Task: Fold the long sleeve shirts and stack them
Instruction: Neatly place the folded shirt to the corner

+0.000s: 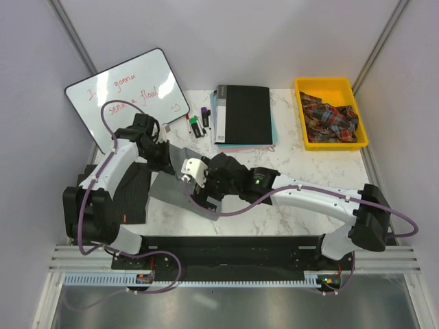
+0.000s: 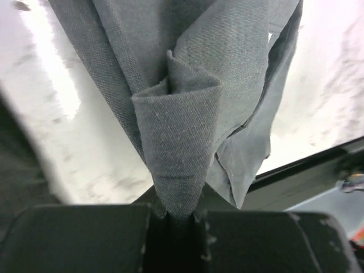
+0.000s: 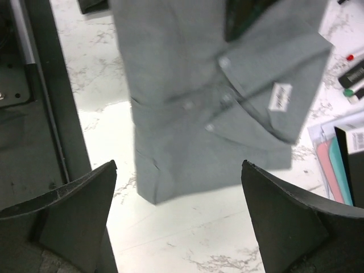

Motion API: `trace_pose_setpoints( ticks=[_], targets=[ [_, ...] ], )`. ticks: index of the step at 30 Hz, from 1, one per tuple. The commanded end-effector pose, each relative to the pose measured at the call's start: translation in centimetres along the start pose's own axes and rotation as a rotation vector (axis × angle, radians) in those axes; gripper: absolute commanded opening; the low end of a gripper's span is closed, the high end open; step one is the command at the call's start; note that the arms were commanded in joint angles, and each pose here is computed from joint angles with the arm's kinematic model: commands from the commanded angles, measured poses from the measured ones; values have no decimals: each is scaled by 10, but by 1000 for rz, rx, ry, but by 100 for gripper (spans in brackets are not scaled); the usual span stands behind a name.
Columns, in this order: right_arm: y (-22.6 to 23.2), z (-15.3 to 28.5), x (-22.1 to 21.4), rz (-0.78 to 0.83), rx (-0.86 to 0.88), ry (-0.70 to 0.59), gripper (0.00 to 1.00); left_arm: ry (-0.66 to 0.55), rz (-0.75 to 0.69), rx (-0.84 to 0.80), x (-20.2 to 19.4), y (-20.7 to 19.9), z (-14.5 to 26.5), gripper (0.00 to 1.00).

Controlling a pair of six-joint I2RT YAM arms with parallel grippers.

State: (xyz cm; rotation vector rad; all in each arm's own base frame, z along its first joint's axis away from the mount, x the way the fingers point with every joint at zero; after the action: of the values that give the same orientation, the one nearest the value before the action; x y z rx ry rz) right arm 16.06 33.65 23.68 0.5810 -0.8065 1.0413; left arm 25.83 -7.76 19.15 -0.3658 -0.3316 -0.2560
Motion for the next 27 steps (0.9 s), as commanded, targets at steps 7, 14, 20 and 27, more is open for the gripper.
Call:
trace_pose_setpoints(
  ticks=[7, 14, 20, 27],
  targets=[
    [-26, 28, 19, -52, -88, -58, 98, 132, -322, 302, -36, 44, 63, 2],
    [-28, 28, 16, -47, -93, -53, 98, 25, -327, 305, -41, 39, 115, 2],
    [-30, 29, 16, -42, -97, -53, 98, -42, -337, 352, -37, 33, 151, 2],
    [-31, 28, 13, -38, -97, -44, 98, -70, -332, 378, -37, 37, 170, 2]
  ],
)
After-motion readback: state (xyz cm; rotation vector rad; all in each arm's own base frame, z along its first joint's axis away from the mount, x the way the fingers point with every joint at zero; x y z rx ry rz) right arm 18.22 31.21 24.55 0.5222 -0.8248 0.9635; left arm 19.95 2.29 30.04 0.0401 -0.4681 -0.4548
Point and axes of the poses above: each gripper's point midway between its finger pads, its own z axis back along the fingers, its own y axis along the line the jaws close on, x = y × z, the point moved 8 cm from there along z, back along the fingers, and after that the axes turned 15 degrees about -z, right-handed, at the moved point
